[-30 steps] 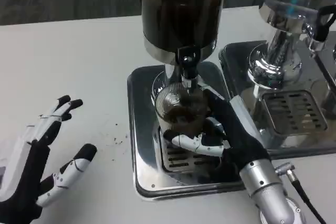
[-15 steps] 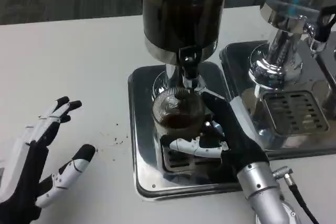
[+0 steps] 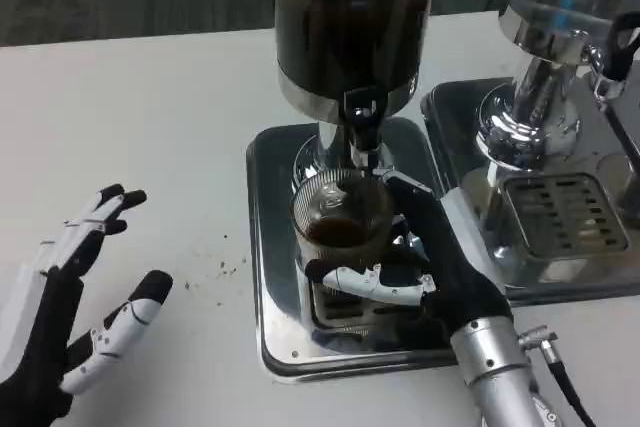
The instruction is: Grasp the cup under the faucet to collect the drink, then remove the cup.
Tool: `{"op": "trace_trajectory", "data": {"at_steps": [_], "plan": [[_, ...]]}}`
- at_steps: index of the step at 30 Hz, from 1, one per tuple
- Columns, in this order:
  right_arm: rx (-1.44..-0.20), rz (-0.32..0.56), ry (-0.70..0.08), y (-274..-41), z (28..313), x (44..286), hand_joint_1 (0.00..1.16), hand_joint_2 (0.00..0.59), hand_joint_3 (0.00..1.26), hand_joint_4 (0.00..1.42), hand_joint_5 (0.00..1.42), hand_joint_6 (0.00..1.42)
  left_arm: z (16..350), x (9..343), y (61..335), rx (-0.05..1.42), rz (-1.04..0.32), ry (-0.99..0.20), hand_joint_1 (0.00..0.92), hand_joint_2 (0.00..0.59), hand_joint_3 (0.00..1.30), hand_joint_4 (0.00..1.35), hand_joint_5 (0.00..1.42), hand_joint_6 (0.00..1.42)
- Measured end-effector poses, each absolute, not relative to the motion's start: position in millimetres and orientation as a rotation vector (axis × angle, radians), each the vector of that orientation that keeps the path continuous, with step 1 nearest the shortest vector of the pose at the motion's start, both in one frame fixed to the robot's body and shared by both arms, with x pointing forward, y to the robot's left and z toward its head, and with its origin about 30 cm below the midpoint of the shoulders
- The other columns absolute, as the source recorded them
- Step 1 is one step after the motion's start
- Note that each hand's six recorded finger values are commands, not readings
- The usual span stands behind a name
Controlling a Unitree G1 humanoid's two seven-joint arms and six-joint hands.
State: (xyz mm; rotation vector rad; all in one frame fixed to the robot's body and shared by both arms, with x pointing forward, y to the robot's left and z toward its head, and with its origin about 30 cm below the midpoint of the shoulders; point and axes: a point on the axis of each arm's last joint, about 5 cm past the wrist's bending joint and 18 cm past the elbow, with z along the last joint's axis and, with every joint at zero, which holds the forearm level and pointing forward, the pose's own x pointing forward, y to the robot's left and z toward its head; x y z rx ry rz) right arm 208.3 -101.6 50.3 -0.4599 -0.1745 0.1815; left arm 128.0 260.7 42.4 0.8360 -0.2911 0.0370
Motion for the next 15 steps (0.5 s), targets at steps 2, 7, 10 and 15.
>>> {"op": "trace_trajectory", "data": {"at_steps": [2, 7, 10, 15], "plan": [[-0.462, 0.172, -0.179, -101, 50, 207, 1.06, 0.139, 0.54, 0.59, 0.61, 0.75, 42, 128, 261, 0.836, 0.035, -0.290, 0.000, 0.228, 0.23, 0.12, 0.28, 0.16], [-0.474, 0.137, -0.195, -101, 48, 204, 1.06, 0.133, 0.54, 0.59, 0.62, 0.77, 42, 129, 260, 0.837, 0.024, -0.288, 0.000, 0.229, 0.23, 0.12, 0.28, 0.16], [-0.470, 0.119, -0.196, -101, 47, 202, 1.06, 0.132, 0.54, 0.59, 0.63, 0.79, 43, 130, 260, 0.837, 0.022, -0.292, 0.000, 0.229, 0.23, 0.12, 0.28, 0.16], [-0.464, 0.103, -0.197, -102, 46, 198, 1.07, 0.128, 0.55, 0.59, 0.64, 0.80, 43, 132, 259, 0.837, 0.008, -0.291, 0.000, 0.229, 0.23, 0.12, 0.28, 0.16]]}}
